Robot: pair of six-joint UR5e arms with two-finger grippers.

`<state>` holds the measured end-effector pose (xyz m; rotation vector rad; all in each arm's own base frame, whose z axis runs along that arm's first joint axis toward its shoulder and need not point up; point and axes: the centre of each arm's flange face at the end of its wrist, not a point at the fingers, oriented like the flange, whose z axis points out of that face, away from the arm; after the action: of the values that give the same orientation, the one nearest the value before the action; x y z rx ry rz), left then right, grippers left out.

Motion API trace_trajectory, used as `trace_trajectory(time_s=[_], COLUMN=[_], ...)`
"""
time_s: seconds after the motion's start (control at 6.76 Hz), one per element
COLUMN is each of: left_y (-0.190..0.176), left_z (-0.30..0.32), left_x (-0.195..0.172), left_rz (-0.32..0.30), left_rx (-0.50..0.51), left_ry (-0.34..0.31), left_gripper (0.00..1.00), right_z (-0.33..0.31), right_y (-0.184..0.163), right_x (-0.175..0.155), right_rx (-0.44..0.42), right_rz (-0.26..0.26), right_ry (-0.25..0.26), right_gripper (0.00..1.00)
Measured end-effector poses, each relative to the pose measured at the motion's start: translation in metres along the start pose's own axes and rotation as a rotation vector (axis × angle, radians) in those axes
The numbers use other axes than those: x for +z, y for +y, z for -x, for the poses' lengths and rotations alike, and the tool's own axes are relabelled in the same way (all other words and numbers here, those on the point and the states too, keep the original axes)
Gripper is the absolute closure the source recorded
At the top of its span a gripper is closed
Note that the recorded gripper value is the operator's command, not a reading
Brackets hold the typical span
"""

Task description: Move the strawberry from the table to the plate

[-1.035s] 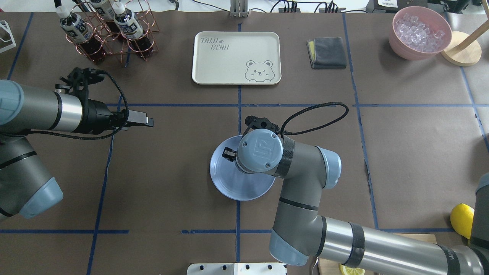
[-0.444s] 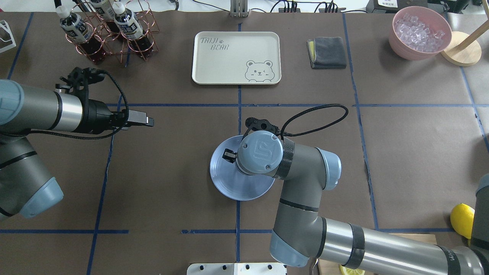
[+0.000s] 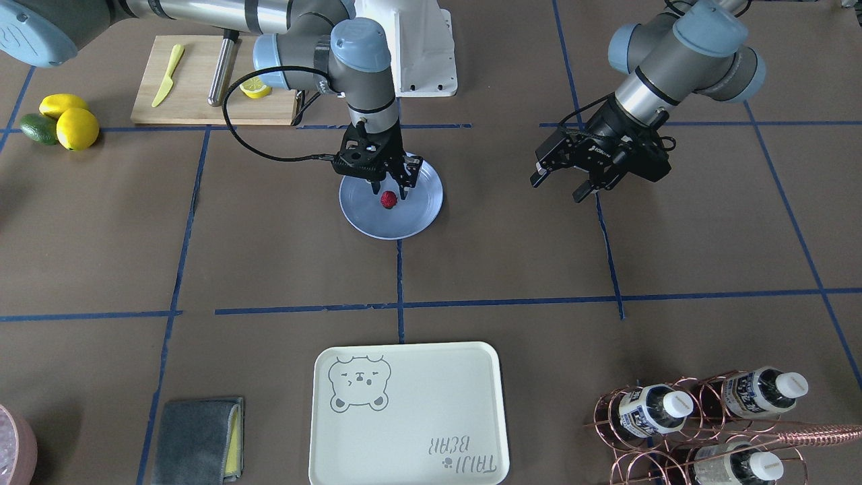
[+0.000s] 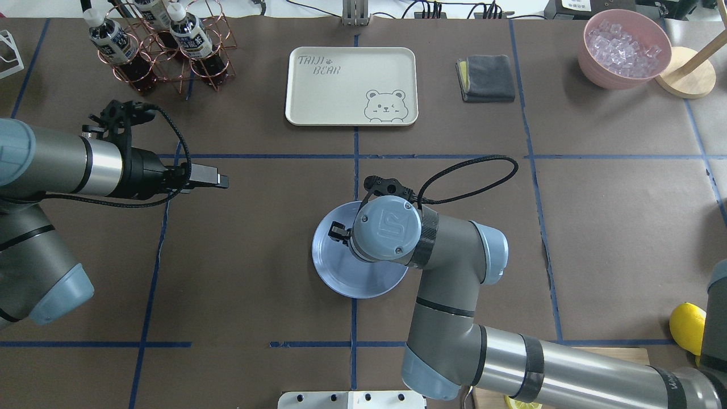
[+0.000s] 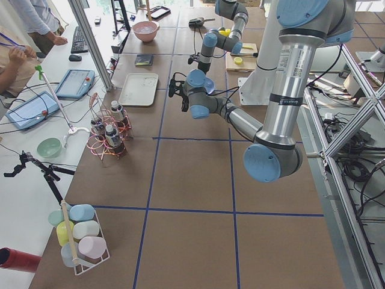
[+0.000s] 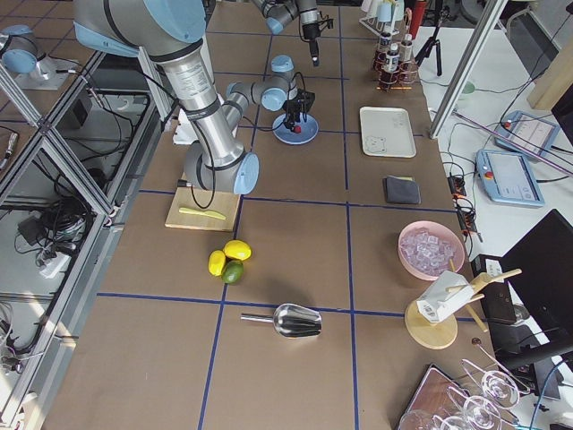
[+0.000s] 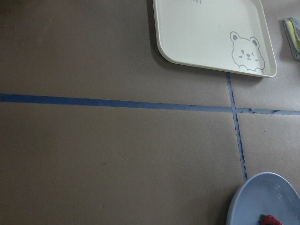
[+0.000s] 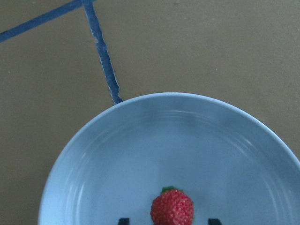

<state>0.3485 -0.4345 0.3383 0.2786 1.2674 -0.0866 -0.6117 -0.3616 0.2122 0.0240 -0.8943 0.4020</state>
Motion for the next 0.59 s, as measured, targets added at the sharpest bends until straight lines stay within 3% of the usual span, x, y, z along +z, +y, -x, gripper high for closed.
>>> trace_trajectory(time_s=[0.3,0.59], left_y=[0.001,0.000], left_z=[0.011,0.056], left_x=[-0.001,-0.009], left_rz=[0.000,-0.001], left_rx=[0.001,0.119], left_ry=[-0.017,-0.091], left_gripper=[0.01,0.01], right_z=[-0.029,-0.090], right_y=[-0.010,-0.062], right_x=[-0.036,-0.083], right_rx=[0.005,0.013], right_rz=[0.043,0.074], right_ry=[-0.039,-0.028], right_gripper=[0.00,0.00])
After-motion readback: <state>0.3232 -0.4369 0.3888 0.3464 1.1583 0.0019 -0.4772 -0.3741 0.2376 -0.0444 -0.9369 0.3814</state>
